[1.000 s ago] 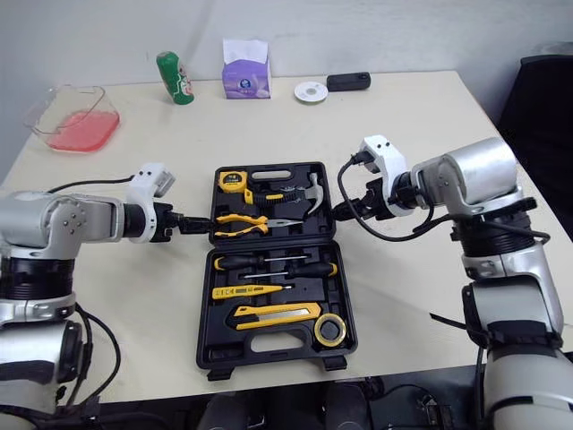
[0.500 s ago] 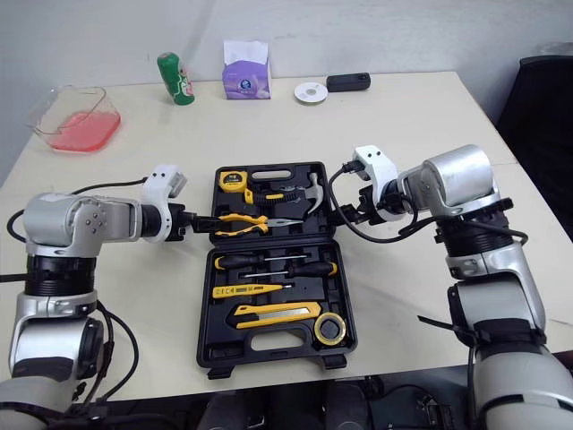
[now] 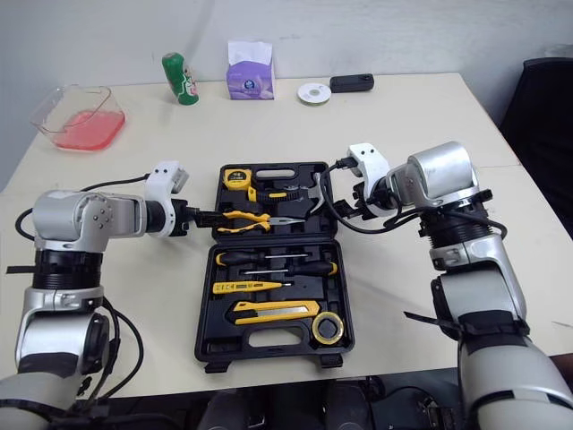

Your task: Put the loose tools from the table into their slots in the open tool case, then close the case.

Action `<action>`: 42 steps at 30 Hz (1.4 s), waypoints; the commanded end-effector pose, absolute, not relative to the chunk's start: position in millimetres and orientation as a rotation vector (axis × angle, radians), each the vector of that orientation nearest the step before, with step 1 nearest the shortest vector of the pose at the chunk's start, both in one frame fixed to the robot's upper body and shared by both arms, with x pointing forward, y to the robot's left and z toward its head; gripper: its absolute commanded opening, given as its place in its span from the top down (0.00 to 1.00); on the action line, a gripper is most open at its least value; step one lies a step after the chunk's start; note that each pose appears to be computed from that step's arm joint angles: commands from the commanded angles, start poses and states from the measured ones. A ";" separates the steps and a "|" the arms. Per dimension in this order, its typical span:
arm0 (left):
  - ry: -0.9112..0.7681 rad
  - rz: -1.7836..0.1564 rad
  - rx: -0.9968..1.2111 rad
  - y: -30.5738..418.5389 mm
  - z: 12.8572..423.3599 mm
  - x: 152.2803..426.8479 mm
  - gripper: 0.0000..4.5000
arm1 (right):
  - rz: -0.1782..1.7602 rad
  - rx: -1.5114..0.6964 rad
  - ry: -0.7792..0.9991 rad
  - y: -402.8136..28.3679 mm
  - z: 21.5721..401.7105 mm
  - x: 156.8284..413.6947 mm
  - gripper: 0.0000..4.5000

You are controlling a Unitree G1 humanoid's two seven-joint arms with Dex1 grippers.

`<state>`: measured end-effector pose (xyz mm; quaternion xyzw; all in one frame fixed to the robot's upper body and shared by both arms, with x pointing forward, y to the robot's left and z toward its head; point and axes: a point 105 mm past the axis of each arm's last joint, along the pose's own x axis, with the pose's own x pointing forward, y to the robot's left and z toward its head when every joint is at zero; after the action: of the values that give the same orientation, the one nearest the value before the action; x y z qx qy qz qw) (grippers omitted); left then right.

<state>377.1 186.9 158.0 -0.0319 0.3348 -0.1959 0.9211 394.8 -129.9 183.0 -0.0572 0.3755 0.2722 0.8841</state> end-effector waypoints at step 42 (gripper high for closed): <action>0.106 -0.397 -0.122 180.0 223.7 391.6 0.99 | 0.500 0.047 0.208 -131.0 230.3 425.9 1.00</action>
<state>390.4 165.7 175.0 -0.0864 0.1786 -0.2104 0.9573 420.1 -117.2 189.1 0.0474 0.2133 0.2571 0.9414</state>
